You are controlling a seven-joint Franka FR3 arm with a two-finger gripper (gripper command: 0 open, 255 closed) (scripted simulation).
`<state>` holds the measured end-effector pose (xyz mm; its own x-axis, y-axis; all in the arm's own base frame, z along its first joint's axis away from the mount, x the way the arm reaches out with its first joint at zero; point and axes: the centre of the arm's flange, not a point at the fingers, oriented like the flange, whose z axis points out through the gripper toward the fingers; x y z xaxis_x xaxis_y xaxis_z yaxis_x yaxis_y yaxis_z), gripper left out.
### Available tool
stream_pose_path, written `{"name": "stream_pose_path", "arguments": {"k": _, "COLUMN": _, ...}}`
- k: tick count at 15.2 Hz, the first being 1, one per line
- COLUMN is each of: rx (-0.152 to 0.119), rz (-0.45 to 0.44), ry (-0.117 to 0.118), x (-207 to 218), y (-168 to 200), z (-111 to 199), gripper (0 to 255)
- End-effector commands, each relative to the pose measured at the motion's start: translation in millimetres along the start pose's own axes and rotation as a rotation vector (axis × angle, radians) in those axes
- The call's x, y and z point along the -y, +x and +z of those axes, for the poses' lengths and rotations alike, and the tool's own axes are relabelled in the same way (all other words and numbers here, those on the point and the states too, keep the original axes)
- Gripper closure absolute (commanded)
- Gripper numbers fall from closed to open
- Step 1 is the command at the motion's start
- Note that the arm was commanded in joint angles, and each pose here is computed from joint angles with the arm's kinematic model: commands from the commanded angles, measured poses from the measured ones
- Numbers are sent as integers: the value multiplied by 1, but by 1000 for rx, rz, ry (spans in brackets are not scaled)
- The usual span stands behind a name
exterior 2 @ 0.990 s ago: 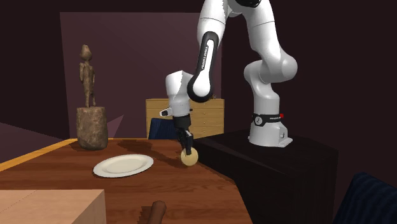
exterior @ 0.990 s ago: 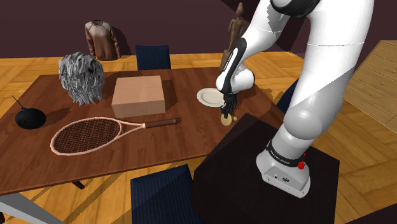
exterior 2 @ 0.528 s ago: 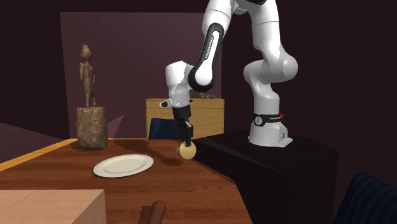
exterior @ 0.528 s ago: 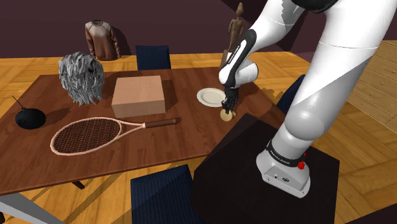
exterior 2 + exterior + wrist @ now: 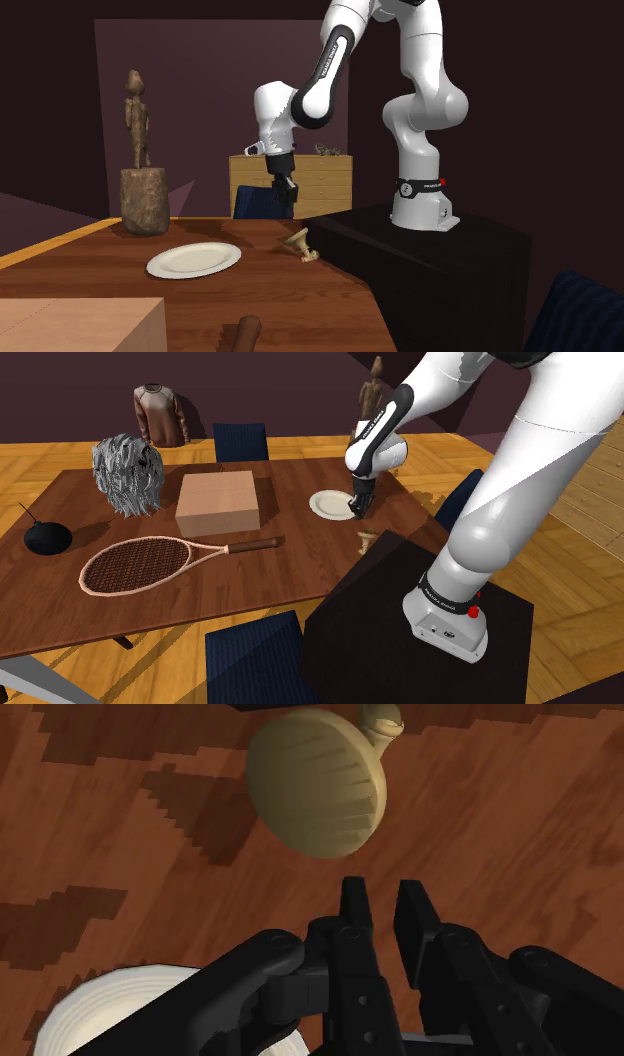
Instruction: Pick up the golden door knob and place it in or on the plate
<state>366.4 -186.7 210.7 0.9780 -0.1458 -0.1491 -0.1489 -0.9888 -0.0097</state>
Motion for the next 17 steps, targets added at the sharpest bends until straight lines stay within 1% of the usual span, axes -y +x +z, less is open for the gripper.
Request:
{"name": "stream_pose_path", "arguments": {"k": 1, "rx": 1, "rz": 0, "ry": 0, "x": -11, "y": 22, "z": -6, "gripper": 255}}
{"name": "stream_pose_path", "arguments": {"k": 3, "rx": 1, "rz": 0, "ry": 0, "x": -21, "y": 46, "z": -12, "gripper": 255}}
{"name": "stream_pose_path", "arguments": {"k": 4, "rx": 1, "rz": 1, "ry": 0, "x": -15, "y": 32, "z": -11, "gripper": 255}}
{"name": "stream_pose_path", "arguments": {"k": 5, "rx": 1, "rz": 1, "ry": 0, "x": -15, "y": 32, "z": -11, "gripper": 0}}
{"name": "stream_pose_path", "arguments": {"k": 8, "rx": -183, "rz": 51, "ry": 106, "x": -26, "y": -31, "z": 12, "gripper": 0}}
{"name": "stream_pose_path", "arguments": {"k": 11, "rx": -366, "rz": 102, "ry": 211, "x": -32, "y": -89, "z": 46, "gripper": 0}}
{"name": "stream_pose_path", "arguments": {"k": 12, "rx": -369, "rz": 102, "ry": 213, "x": -32, "y": -90, "z": 47, "gripper": 0}}
{"name": "stream_pose_path", "arguments": {"k": 17, "rx": -369, "rz": 102, "ry": 213, "x": -27, "y": -80, "z": 71, "gripper": 0}}
